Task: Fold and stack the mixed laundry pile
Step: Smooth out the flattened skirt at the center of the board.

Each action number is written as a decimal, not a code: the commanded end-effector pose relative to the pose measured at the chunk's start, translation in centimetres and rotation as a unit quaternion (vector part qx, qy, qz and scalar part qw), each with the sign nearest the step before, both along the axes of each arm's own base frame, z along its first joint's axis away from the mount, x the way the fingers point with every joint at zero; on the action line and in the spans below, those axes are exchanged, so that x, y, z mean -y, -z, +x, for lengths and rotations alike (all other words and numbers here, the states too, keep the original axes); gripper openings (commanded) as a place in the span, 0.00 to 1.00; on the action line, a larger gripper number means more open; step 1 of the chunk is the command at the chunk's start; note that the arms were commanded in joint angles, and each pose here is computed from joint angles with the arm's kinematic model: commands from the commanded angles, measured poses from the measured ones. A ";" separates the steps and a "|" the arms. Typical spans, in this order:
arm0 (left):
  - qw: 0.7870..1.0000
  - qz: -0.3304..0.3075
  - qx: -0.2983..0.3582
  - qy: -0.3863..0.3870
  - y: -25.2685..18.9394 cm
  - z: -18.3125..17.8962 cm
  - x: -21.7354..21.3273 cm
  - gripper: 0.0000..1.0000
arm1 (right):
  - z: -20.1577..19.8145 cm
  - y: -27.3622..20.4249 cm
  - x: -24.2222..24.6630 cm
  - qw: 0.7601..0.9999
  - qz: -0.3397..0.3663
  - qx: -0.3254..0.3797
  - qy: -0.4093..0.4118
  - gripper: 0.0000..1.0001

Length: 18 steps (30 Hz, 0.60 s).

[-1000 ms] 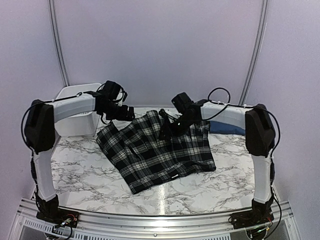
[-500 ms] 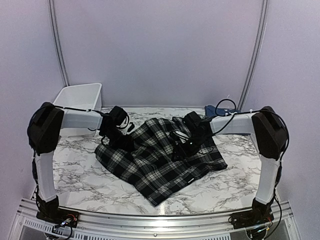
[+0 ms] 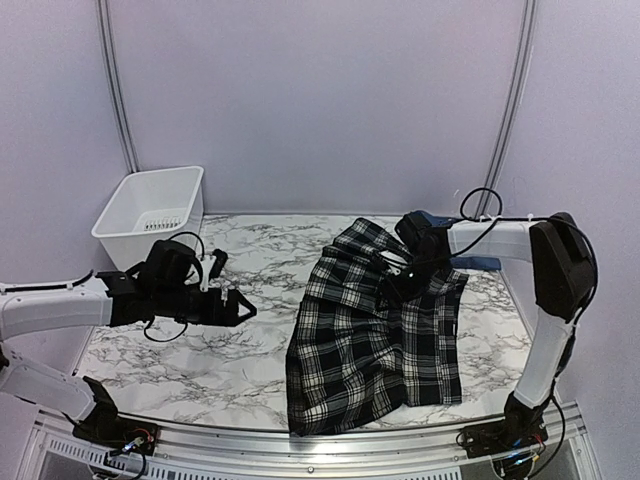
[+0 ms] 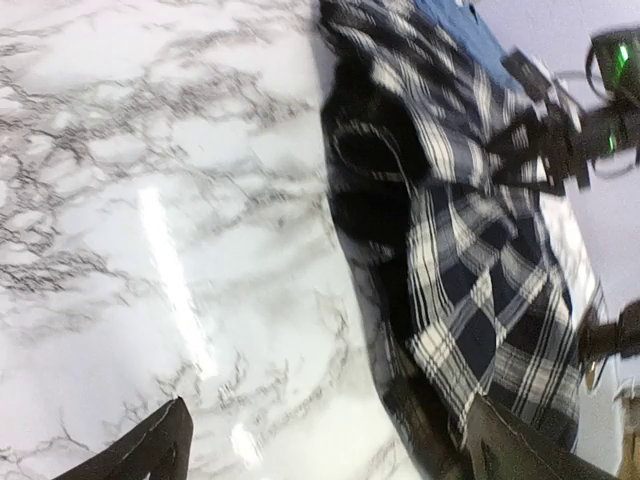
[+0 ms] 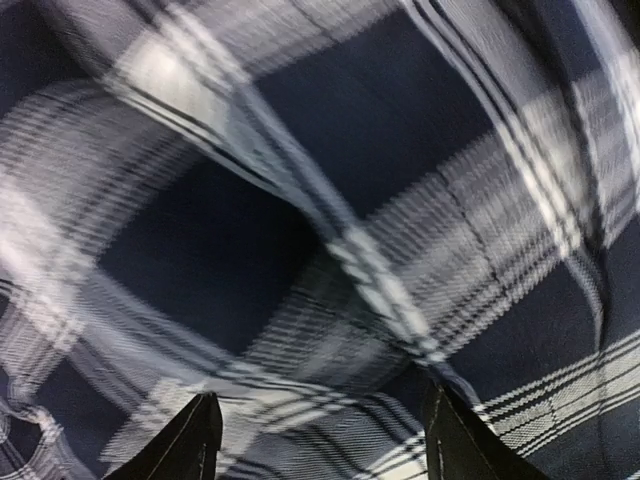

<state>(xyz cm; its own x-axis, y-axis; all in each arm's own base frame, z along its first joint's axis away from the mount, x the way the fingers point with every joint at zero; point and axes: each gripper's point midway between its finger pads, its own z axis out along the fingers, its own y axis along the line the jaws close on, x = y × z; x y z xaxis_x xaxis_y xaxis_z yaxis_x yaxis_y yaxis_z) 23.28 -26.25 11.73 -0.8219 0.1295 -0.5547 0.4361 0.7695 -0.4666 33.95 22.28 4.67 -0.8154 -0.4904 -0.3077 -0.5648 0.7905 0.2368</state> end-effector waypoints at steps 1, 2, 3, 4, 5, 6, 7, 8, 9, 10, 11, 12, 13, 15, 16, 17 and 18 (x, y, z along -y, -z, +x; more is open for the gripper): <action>0.985 -0.129 0.025 -0.112 -2.2 5.5 0.0 0.99 | 0.5 -5.2 -3.5 0.997 0.034 0.051 -0.040 0.65; 0.986 -0.126 0.016 -0.111 -1.5 6.2 0.7 0.99 | 0.4 -5.0 -3.7 0.998 0.036 0.046 -0.038 0.65; 0.987 -0.124 0.000 -0.102 -0.8 6.7 1.7 0.99 | 0.2 -4.6 -3.9 0.998 0.036 0.038 -0.036 0.65; 0.987 -0.125 -0.021 -0.095 0.0 7.3 2.8 0.99 | 0.1 -3.9 -3.9 0.999 0.032 0.026 -0.028 0.64; 0.987 -0.125 -0.042 -0.096 0.9 7.8 3.6 0.99 | 0.1 -3.1 -3.4 0.999 0.019 0.017 -0.019 0.63; 0.985 -0.127 -0.064 -0.095 1.8 8.4 4.5 0.99 | 0.0 -2.2 -2.9 1.000 0.006 0.007 -0.011 0.62; 0.984 -0.129 -0.083 -0.094 2.7 8.8 5.3 0.99 | -0.2 -1.5 -2.4 1.000 -0.007 -0.005 -0.004 0.62; 0.982 -0.135 -0.093 -0.089 2.9 9.4 6.2 0.99 | -0.4 -0.8 -1.9 1.000 -0.015 -0.013 0.000 0.61; 0.981 -0.138 -0.107 -0.087 3.8 9.6 6.8 0.99 | -0.8 -0.1 -1.3 0.999 -0.024 -0.022 0.006 0.61; 0.978 -0.154 -0.117 -0.085 3.9 9.9 7.6 0.99 | -1.1 0.7 -0.7 0.999 -0.033 -0.030 0.010 0.60; 0.974 -0.171 -0.128 -0.080 4.2 9.9 8.3 0.99 | -1.6 1.8 0.0 0.998 -0.044 -0.041 0.013 0.59; 0.969 -0.189 -0.137 -0.074 4.4 9.9 9.1 0.99 | -2.2 2.8 0.6 0.997 -0.053 -0.052 0.015 0.58; 0.965 -0.207 -0.147 -0.060 4.6 9.7 10.1 0.99 | -2.6 3.8 1.2 0.996 -0.061 -0.062 0.016 0.57; 0.958 -0.233 -0.162 -0.033 4.8 9.3 12.3 0.99 | -3.2 5.4 1.6 0.995 -0.071 -0.074 0.017 0.56; 0.955 -0.244 -0.167 -0.020 4.9 9.0 13.5 0.99 | -3.5 6.2 1.8 0.994 -0.074 -0.080 0.016 0.56; 0.952 -0.256 -0.168 -0.008 4.8 9.0 14.7 0.99 | -3.6 6.8 1.7 0.994 -0.073 -0.085 0.015 0.55; 0.948 -0.267 -0.170 0.003 4.8 9.1 15.9 0.99 | -3.9 7.5 1.7 0.993 -0.073 -0.090 0.014 0.54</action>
